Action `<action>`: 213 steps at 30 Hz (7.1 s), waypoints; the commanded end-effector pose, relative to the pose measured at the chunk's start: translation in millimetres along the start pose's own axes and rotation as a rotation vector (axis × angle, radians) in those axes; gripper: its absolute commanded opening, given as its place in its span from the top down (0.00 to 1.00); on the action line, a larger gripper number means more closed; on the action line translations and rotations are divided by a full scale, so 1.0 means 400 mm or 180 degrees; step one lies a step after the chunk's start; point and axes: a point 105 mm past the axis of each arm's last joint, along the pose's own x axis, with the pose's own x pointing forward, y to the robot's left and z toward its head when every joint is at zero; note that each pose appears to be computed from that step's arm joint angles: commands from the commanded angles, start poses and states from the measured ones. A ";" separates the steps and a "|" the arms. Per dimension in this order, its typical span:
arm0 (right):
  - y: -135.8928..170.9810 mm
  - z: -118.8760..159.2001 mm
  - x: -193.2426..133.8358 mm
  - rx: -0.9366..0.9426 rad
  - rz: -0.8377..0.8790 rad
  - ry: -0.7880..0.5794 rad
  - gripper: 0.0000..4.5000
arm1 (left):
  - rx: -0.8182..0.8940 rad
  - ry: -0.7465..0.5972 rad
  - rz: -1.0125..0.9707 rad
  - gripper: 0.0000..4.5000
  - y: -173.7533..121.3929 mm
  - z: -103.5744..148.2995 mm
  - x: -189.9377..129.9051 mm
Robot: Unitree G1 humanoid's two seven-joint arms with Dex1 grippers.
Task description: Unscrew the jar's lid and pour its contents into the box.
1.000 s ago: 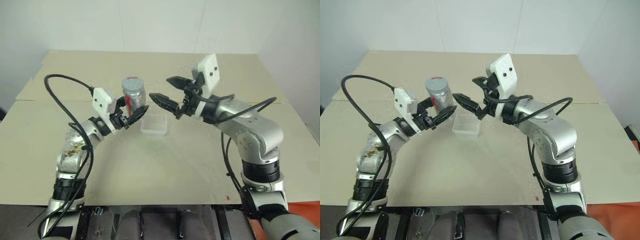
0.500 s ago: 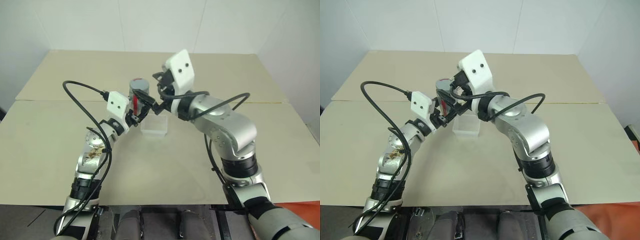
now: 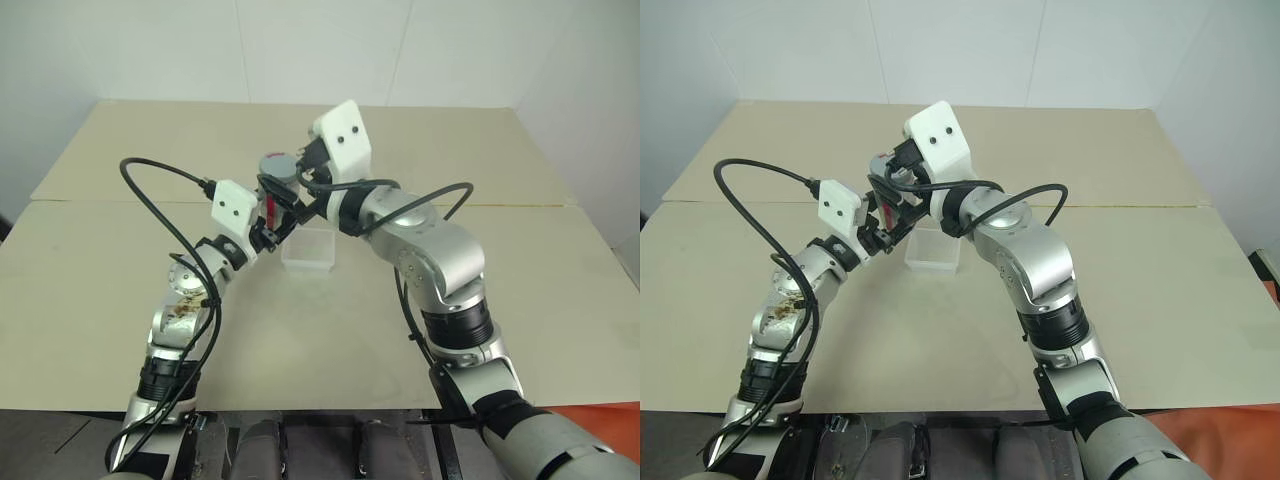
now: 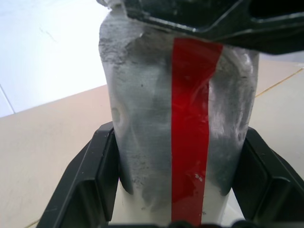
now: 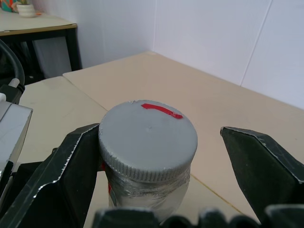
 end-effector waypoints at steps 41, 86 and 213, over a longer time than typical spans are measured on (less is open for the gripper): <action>-0.062 0.015 -0.081 -0.0158 -0.0174 -0.0111 0.01 | -0.0082 -0.0184 -0.0085 0.37 0.001 0.054 -0.025; -0.019 0.072 -0.005 -0.0357 -0.0022 -0.0316 0.01 | -0.0135 -0.0207 -0.0123 0.37 -0.031 0.057 -0.021; -0.281 -0.416 -0.222 0.0169 -0.1748 0.1405 0.10 | -0.0184 -0.0369 -0.0934 0.37 0.092 0.139 -0.133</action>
